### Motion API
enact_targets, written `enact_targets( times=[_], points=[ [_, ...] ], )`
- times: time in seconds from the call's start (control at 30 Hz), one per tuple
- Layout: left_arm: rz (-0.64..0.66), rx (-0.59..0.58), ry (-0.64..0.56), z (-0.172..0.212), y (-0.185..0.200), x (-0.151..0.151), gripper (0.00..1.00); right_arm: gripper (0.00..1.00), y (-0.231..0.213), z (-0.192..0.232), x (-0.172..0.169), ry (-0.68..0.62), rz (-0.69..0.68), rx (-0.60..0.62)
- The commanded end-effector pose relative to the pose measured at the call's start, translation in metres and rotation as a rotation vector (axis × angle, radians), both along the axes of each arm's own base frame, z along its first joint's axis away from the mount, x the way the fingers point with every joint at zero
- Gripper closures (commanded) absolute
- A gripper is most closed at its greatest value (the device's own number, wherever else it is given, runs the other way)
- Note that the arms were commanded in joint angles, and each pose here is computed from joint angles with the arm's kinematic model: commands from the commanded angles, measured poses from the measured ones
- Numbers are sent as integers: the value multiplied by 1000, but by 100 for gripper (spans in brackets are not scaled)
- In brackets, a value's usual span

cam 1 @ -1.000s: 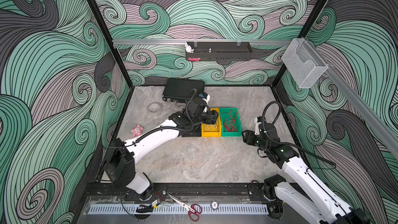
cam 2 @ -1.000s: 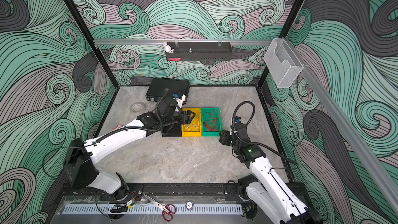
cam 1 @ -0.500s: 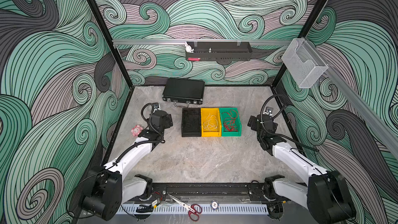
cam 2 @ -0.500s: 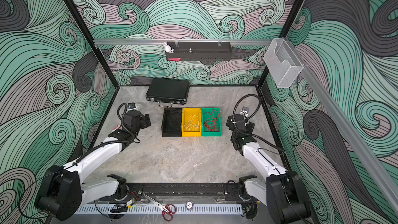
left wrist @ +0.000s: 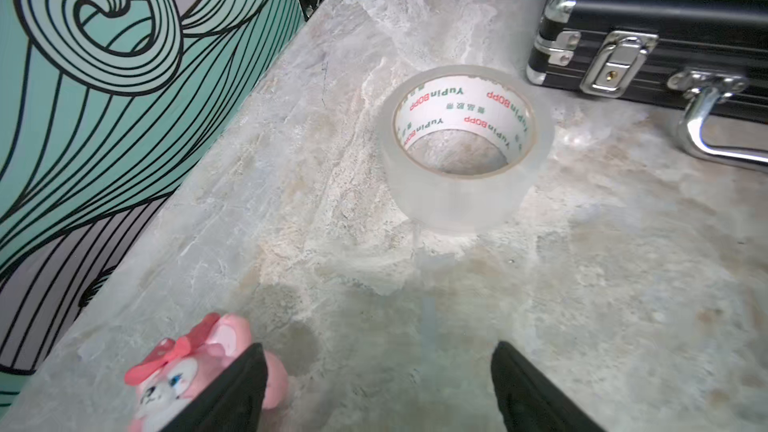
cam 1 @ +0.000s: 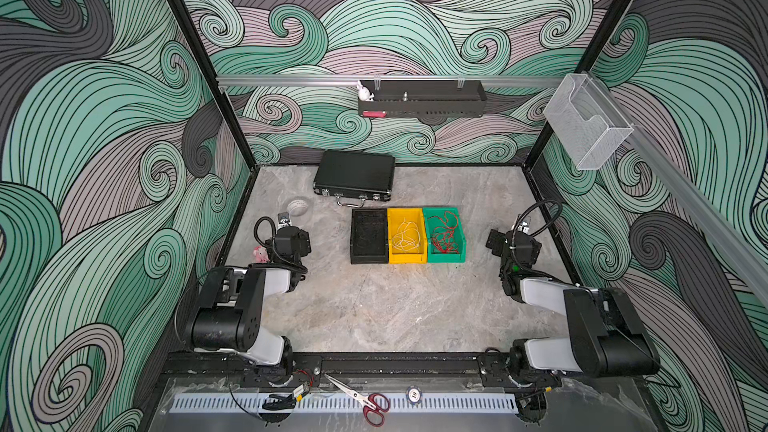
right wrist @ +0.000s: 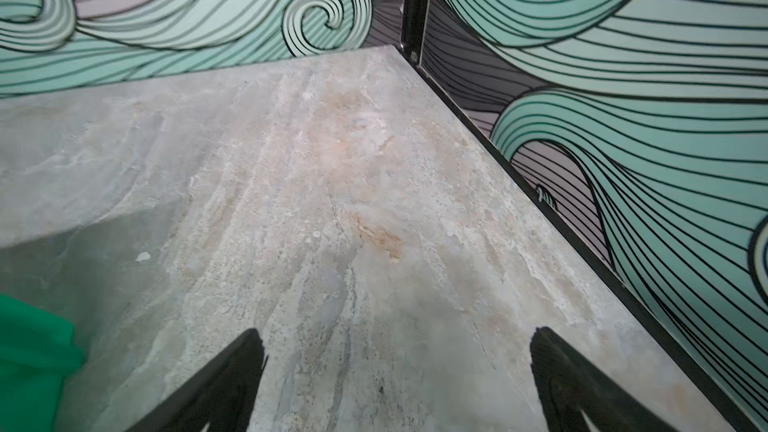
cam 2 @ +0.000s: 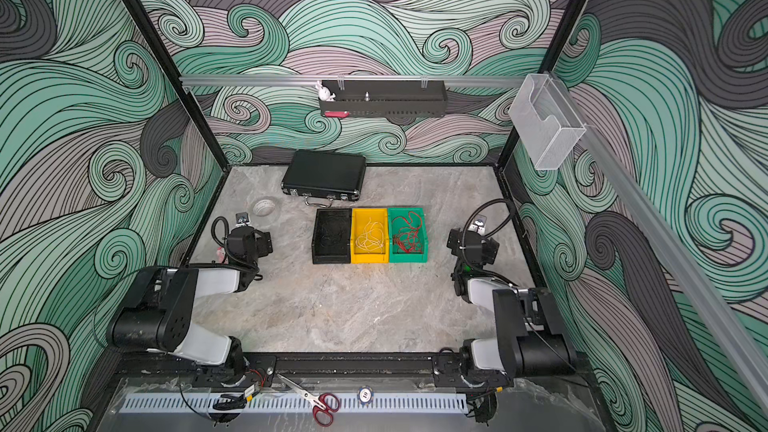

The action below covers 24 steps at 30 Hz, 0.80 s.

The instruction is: Untangle the cables

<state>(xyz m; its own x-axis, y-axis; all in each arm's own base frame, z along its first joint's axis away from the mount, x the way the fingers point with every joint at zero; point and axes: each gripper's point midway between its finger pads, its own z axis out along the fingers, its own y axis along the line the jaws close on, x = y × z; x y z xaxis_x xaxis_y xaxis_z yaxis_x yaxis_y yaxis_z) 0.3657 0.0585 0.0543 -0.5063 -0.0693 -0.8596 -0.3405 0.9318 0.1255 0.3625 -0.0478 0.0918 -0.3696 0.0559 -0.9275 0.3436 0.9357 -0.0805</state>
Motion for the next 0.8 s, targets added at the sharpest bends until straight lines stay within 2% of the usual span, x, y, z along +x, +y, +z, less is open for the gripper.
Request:
enact_targets(
  times=[0.0,0.03,0.1,0.2,0.27,0.77],
  points=[
    [-50,-24,-136,33,-4,27,11,1,29,5,21,-74,187,-2],
    [-41,-46,-94,29,-3,26,11,0,30,6,30,-81,190,-8],
    [-50,-37,-126,33,-2,28,7,0,30,0,32,-3,194,9],
    [-41,-59,-98,32,-3,27,2,1,31,4,33,-52,201,-4],
    [-46,-42,-111,31,-2,27,2,0,32,2,31,-19,206,2],
    [-42,-52,-107,32,-3,26,1,0,34,3,32,-29,215,4]
  ],
)
